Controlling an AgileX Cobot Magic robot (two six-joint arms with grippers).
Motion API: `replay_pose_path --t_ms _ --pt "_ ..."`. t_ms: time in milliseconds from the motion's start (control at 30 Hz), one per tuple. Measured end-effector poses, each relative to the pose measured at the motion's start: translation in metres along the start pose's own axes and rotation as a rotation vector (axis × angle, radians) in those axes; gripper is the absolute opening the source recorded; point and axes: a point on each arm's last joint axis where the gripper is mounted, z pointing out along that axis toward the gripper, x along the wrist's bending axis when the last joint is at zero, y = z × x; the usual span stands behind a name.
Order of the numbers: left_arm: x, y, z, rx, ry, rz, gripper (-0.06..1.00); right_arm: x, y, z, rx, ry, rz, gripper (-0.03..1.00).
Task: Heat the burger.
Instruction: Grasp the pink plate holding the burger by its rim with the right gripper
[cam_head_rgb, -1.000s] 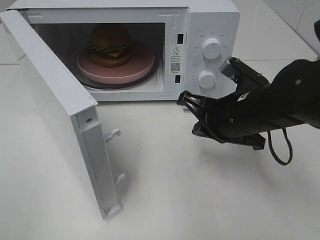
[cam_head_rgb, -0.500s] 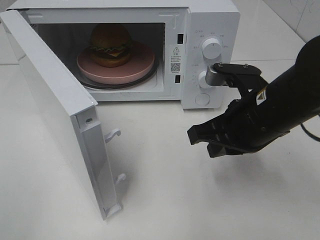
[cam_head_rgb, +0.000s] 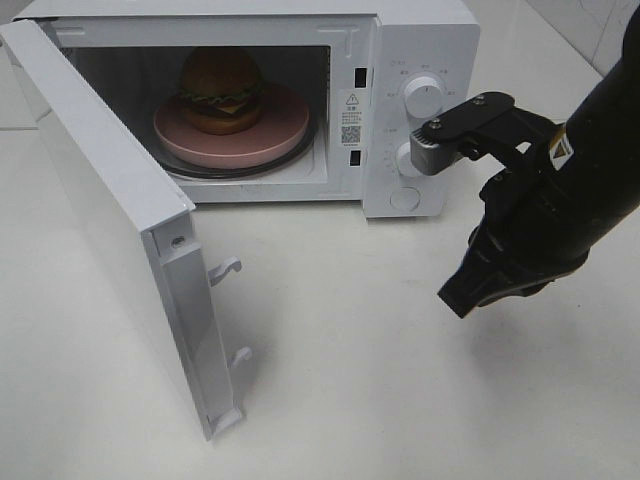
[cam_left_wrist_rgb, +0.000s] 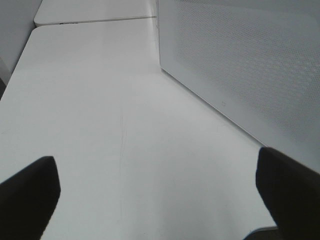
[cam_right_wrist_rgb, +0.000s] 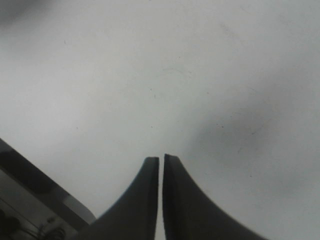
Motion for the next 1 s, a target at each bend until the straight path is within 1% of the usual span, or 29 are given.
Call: replay_pose_path --t_ms 33,67,100,133,167,200,233,267,300,333,367,400,433,467,500,533,567,600,633,700,733,767,800,833,867,900,933,967,1000 --pt "0.0000 0.0000 0.0000 0.000 0.000 0.000 0.99 -0.0012 0.0009 -0.0028 0.013 -0.009 -0.099 0.07" --pt "0.0000 0.0000 0.0000 0.000 0.000 0.000 0.99 -0.0012 0.0009 -0.0028 0.013 -0.009 -0.099 0.07" --pt "0.0000 0.0000 0.0000 0.000 0.000 0.000 0.99 -0.0018 0.0014 -0.0040 0.019 -0.014 -0.156 0.07" --pt "0.0000 0.0000 0.0000 0.000 0.000 0.000 0.99 -0.0024 0.0019 -0.0059 0.029 -0.017 -0.271 0.07" --pt "0.0000 0.0000 0.0000 0.000 0.000 0.000 0.99 -0.0024 0.0019 -0.0059 0.029 -0.017 -0.271 0.07" --pt "0.0000 0.0000 0.0000 0.000 0.000 0.000 0.99 -0.0026 0.0021 -0.0063 0.030 -0.017 -0.316 0.08" --pt "0.0000 0.0000 0.0000 0.000 0.000 0.000 0.99 -0.0027 0.0017 -0.0063 0.036 -0.016 -0.421 0.08" --pt "0.0000 0.0000 0.0000 0.000 0.000 0.000 0.99 -0.0027 0.0017 -0.0063 0.036 -0.016 -0.421 0.08" --pt "0.0000 0.0000 0.0000 0.000 0.000 0.000 0.99 -0.0027 0.0014 -0.0063 0.041 -0.014 -0.542 0.09" --pt "0.0000 0.0000 0.0000 0.000 0.000 0.000 0.99 -0.0029 0.0014 -0.0063 0.042 -0.014 -0.604 0.09" --pt "0.0000 0.0000 0.0000 0.000 0.000 0.000 0.99 -0.0029 0.0014 -0.0063 0.042 -0.014 -0.604 0.09" --pt "0.0000 0.0000 0.0000 0.000 0.000 0.000 0.99 -0.0029 0.0013 -0.0063 0.043 -0.012 -0.717 0.10" --pt "0.0000 0.0000 0.0000 0.000 0.000 0.000 0.99 -0.0029 0.0013 -0.0063 0.044 -0.011 -0.780 0.10" --pt "0.0000 0.0000 0.0000 0.000 0.000 0.000 0.99 -0.0029 0.0013 -0.0063 0.044 -0.011 -0.780 0.10" --pt "0.0000 0.0000 0.0000 0.000 0.000 0.000 0.99 -0.0031 0.0015 -0.0063 0.044 -0.011 -0.890 0.11" --pt "0.0000 0.0000 0.0000 0.000 0.000 0.000 0.99 -0.0031 0.0015 -0.0063 0.044 -0.011 -0.890 0.11" --pt "0.0000 0.0000 0.0000 0.000 0.000 0.000 0.99 -0.0031 0.0016 -0.0063 0.044 -0.010 -0.981 0.14" --pt "0.0000 0.0000 0.0000 0.000 0.000 0.000 0.99 -0.0032 0.0020 -0.0063 0.041 -0.012 -1.006 0.16" --pt "0.0000 0.0000 0.0000 0.000 0.000 0.000 0.99 -0.0032 0.0020 -0.0063 0.041 -0.012 -1.006 0.16" --pt "0.0000 0.0000 0.0000 0.000 0.000 0.000 0.99 -0.0041 0.0050 -0.0063 0.015 -0.038 -1.032 0.28" --pt "0.0000 0.0000 0.0000 0.000 0.000 0.000 0.99 -0.0041 0.0050 -0.0063 0.015 -0.038 -1.032 0.28" --pt "0.0000 0.0000 0.0000 0.000 0.000 0.000 0.99 -0.0043 0.0060 -0.0065 0.008 -0.044 -1.027 0.40" --pt "0.0000 0.0000 0.0000 0.000 0.000 0.000 0.99 -0.0043 0.0060 -0.0065 0.008 -0.044 -1.027 0.40" --pt "0.0000 0.0000 0.0000 0.000 0.000 0.000 0.99 -0.0045 0.0073 -0.0065 -0.005 -0.054 -1.010 0.55" --pt "0.0000 0.0000 0.0000 0.000 0.000 0.000 0.99 -0.0046 0.0081 -0.0066 -0.013 -0.059 -0.991 0.63" --pt "0.0000 0.0000 0.0000 0.000 0.000 0.000 0.99 -0.0049 0.0095 -0.0067 -0.026 -0.069 -0.943 0.77" --pt "0.0000 0.0000 0.0000 0.000 0.000 0.000 0.99 -0.0049 0.0095 -0.0067 -0.026 -0.069 -0.943 0.77" --pt "0.0000 0.0000 0.0000 0.000 0.000 0.000 0.99 -0.0052 0.0104 -0.0067 -0.036 -0.076 -0.919 0.84" --pt "0.0000 0.0000 0.0000 0.000 0.000 0.000 0.99 -0.0052 0.0104 -0.0067 -0.036 -0.076 -0.919 0.84"
